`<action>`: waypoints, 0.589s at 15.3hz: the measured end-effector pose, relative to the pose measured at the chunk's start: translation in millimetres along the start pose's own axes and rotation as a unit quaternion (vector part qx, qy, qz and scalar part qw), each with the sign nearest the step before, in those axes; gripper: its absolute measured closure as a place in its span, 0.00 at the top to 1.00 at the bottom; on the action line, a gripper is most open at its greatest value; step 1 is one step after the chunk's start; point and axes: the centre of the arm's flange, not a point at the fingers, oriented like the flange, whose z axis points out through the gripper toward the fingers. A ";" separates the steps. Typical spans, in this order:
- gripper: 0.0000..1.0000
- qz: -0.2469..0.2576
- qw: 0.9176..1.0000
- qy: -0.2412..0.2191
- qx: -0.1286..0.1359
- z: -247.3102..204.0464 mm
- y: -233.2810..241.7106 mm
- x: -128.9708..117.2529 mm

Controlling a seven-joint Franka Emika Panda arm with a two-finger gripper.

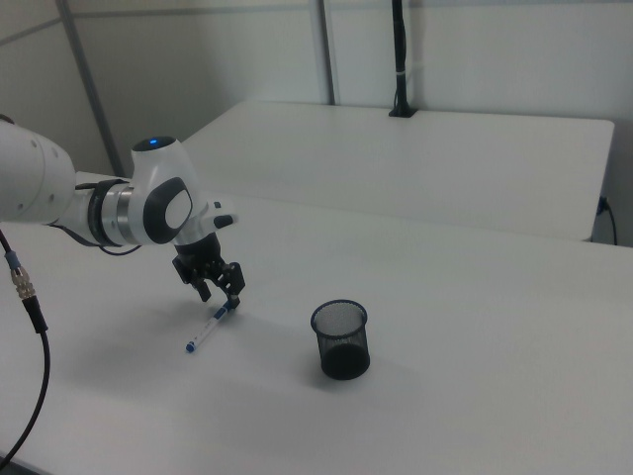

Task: Insert the marker
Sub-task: 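Close the gripper on the marker and lift it upright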

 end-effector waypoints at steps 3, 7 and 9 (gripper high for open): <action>0.56 -0.001 1.000 0.003 0.002 7.4 -1.1 0.9; 0.30 -0.008 1.000 0.006 -0.003 7.3 -1.9 2.0; 0.18 -0.006 1.000 0.011 -0.003 4.0 -0.6 4.7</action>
